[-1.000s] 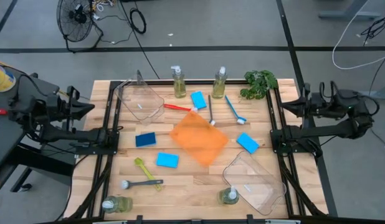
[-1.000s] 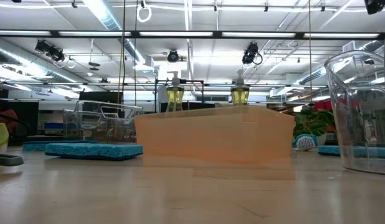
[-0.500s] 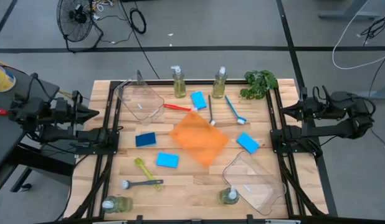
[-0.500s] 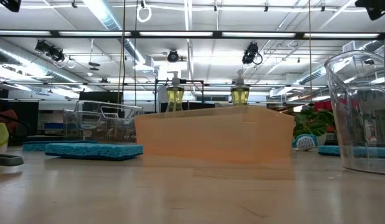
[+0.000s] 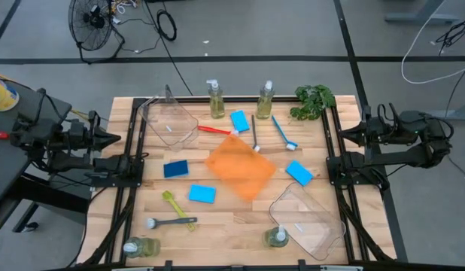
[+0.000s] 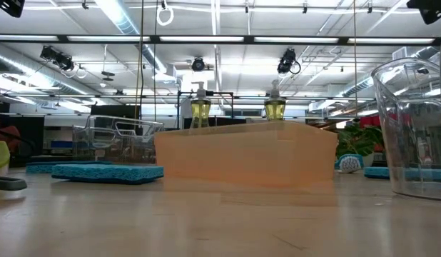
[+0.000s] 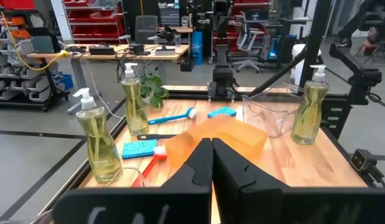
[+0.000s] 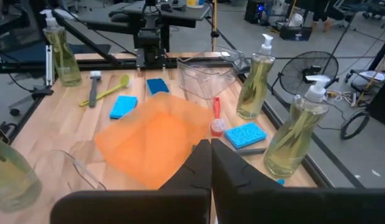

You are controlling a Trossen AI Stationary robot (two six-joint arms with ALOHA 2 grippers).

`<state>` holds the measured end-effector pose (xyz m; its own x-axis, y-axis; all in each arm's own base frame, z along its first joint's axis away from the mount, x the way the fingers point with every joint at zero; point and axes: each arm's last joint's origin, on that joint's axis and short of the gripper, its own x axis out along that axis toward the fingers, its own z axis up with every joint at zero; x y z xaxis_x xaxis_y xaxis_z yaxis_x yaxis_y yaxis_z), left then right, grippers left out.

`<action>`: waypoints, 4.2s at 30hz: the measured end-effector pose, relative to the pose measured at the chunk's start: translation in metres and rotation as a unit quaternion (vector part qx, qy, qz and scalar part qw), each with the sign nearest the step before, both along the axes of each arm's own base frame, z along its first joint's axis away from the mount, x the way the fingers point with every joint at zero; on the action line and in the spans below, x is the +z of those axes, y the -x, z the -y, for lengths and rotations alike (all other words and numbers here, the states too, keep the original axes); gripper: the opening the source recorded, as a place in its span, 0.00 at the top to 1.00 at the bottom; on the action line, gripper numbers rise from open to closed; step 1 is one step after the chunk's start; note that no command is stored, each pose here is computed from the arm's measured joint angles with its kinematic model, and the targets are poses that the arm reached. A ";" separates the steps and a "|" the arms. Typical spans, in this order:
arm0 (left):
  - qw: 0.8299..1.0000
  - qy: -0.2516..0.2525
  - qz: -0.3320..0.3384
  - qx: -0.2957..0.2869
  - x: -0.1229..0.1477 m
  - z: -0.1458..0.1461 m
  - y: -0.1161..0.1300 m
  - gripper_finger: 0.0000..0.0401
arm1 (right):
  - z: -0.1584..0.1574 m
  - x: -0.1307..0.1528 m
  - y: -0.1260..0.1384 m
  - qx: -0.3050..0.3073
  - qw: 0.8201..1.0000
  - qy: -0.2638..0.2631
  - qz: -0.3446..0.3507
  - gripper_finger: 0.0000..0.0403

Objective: Pick & Place Kitchen Sink Supplies
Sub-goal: Put the yellow dish soap into the orange bin

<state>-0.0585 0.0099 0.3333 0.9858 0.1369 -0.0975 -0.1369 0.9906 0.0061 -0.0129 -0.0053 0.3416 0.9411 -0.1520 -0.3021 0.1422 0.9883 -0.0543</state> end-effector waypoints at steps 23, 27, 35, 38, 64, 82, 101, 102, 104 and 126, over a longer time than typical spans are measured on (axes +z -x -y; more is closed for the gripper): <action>1.000 0.000 0.001 0.000 0.000 0.000 0.000 0.99 | 0.000 0.000 0.000 0.000 1.000 0.000 0.000 0.99; 1.000 0.000 0.001 0.000 0.000 0.000 0.000 0.99 | 0.000 0.000 0.000 0.000 1.000 0.000 0.000 0.98; 1.000 0.000 0.001 0.000 0.000 0.000 0.000 0.99 | 0.000 0.000 0.000 0.000 1.000 0.000 0.000 0.97; 1.000 0.000 0.001 0.000 0.000 0.000 0.000 0.99 | 0.000 0.000 0.000 0.001 1.000 0.002 0.000 0.98; 1.000 0.000 0.001 0.000 0.000 0.000 0.000 0.99 | 0.000 0.008 -0.014 0.000 0.997 0.020 0.075 0.98; 1.000 0.000 0.001 0.000 0.000 0.000 0.000 0.99 | 0.014 -0.015 -0.056 -0.199 0.977 0.068 0.033 0.90; 1.000 0.000 0.001 0.000 0.000 0.000 0.000 0.99 | 0.047 -0.011 -0.124 -0.228 0.973 0.007 0.032 0.50; 1.000 0.000 0.001 0.000 0.000 0.000 0.000 0.99 | 0.049 -0.009 -0.127 -0.228 0.973 0.008 0.039 0.47; 1.000 0.000 0.001 0.000 0.000 0.000 0.000 0.99 | 0.052 -0.007 -0.134 -0.227 0.973 0.015 0.049 0.42; 1.000 0.000 0.001 0.000 0.000 0.000 0.000 0.99 | 0.091 -0.031 -0.208 -0.333 0.941 0.048 0.031 0.31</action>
